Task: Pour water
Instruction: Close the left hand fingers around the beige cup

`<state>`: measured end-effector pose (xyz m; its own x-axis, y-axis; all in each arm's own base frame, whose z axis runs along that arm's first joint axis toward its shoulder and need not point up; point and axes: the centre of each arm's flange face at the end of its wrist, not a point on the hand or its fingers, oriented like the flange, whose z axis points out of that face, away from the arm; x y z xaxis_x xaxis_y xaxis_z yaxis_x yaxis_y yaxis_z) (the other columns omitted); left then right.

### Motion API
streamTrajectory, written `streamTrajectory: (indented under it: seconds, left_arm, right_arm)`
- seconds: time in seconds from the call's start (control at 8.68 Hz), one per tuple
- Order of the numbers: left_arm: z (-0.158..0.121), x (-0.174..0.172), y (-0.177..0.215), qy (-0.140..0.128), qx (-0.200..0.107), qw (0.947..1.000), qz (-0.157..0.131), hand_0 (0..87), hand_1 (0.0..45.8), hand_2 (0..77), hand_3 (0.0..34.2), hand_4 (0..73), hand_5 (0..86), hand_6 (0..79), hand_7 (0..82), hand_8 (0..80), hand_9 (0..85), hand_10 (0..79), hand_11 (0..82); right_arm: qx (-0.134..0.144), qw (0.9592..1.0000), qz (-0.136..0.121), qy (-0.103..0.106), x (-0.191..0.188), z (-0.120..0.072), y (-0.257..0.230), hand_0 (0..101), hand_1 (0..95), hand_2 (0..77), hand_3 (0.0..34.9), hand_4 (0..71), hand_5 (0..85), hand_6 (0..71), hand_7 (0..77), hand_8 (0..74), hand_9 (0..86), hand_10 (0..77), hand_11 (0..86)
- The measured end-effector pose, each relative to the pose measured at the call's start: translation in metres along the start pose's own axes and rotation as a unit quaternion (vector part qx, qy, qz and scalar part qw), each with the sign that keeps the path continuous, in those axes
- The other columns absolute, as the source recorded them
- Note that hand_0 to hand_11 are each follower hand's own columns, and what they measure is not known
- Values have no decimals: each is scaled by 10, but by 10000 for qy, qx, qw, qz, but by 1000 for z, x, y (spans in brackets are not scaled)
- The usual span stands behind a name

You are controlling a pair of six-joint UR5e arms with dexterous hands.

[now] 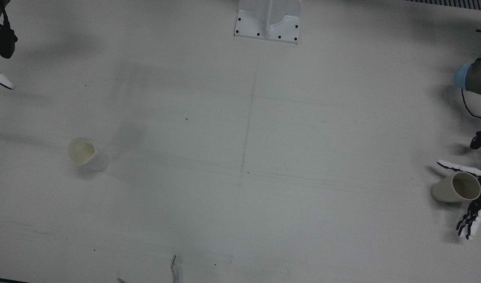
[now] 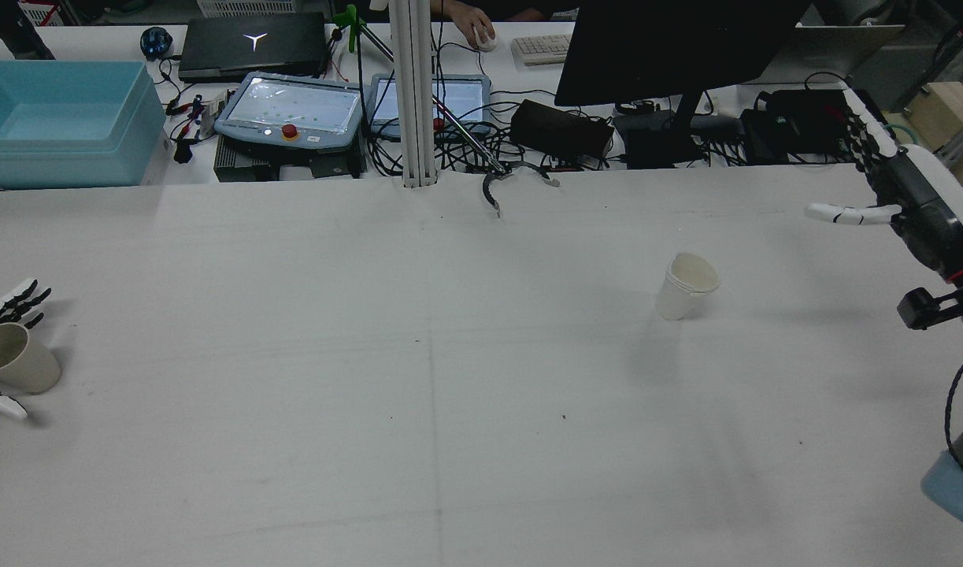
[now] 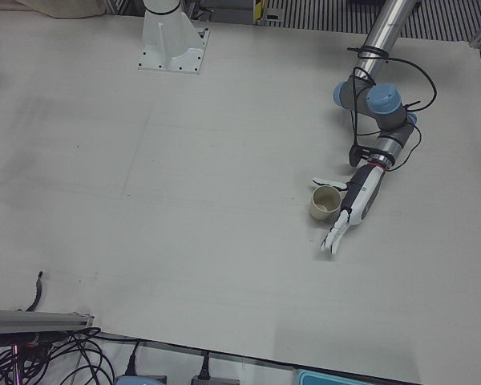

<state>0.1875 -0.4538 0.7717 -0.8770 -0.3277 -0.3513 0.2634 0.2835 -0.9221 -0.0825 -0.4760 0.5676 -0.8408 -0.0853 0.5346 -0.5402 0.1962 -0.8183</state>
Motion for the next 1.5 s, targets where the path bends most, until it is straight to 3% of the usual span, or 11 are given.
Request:
streamTrajectory:
  seconds: [0.23, 0.35, 0.46, 0.58, 0.69, 0.81, 0.92, 1.04, 1.27, 1.38, 1.5]
  left_arm:
    - [-1, -2, 0, -52, 56, 9999, -85, 805, 213, 5, 0, 82, 0, 71, 82, 0, 11, 38, 87]
    - [0, -2, 1, -61, 69, 9999, -99, 805, 245, 11, 0, 82, 0, 71, 82, 0, 11, 38, 87]
    - [1, -1, 4, -68, 81, 9999, -104, 806, 245, 11, 0, 109, 0, 104, 120, 5, 11, 33, 98]
    - [1, -1, 6, -78, 100, 9999, -101, 806, 365, 16, 0, 147, 0, 136, 174, 5, 11, 54, 147]
    - [1, 0, 7, -92, 124, 9998, -94, 806, 365, 16, 0, 147, 0, 136, 174, 5, 11, 54, 147]
    - [1, 0, 8, -102, 145, 9998, -87, 806, 360, 16, 0, 196, 0, 164, 262, 22, 11, 82, 175]
    - [1, 0, 8, -109, 165, 9998, -89, 805, 360, 16, 0, 273, 0, 202, 371, 44, 87, 82, 175]
    - [1, 1, 8, -114, 208, 9996, -118, 804, 305, 0, 0, 453, 0, 338, 518, 93, 169, 87, 185]
    - [0, 2, 9, -112, 263, 9994, -172, 801, 300, 0, 0, 496, 0, 360, 551, 104, 180, 87, 185]
    - [0, 2, 9, -112, 283, 9993, -209, 801, 305, 0, 0, 605, 0, 360, 562, 125, 213, 104, 196]
    - [0, 3, 9, -109, 307, 9991, -253, 801, 311, 0, 0, 638, 0, 360, 562, 142, 218, 104, 202]
  right_arm:
    - [10, 10000, -13, 11, 2, 0, -1, 474, 180, 164, 142, 0, 49, 11, 5, 5, 5, 0, 5]
    - [21, 10000, -19, 17, 2, -1, -2, 474, 164, 164, 140, 0, 49, 27, 5, 5, 5, 0, 5]
    - [33, 10000, -25, 24, 3, -1, -3, 473, 153, 164, 139, 0, 49, 11, 5, 16, 5, 0, 11]
    - [40, 10000, -28, 28, 4, -1, -4, 473, 169, 142, 140, 0, 49, 27, 5, 16, 5, 0, 5]
    - [43, 10000, -29, 30, 4, -1, -4, 473, 169, 142, 140, 0, 49, 27, 5, 16, 5, 0, 5]
    - [44, 10000, -27, 30, 4, -1, -4, 467, 158, 125, 140, 0, 44, 11, 5, 11, 5, 0, 5]
    - [45, 10000, -28, 31, 4, -1, -5, 467, 158, 125, 140, 0, 44, 11, 5, 11, 5, 0, 5]
    - [46, 10000, -27, 31, 4, -1, -5, 468, 164, 142, 140, 0, 38, 11, 5, 11, 5, 0, 5]
    - [48, 10000, -26, 30, 4, -1, -5, 468, 164, 142, 140, 0, 38, 11, 5, 11, 5, 0, 5]
    - [49, 10000, -25, 28, 4, -1, -5, 467, 164, 142, 140, 0, 38, 11, 5, 11, 5, 0, 5]
    - [48, 10000, -25, 25, 4, -1, -5, 468, 164, 142, 141, 0, 38, 16, 5, 11, 5, 0, 5]
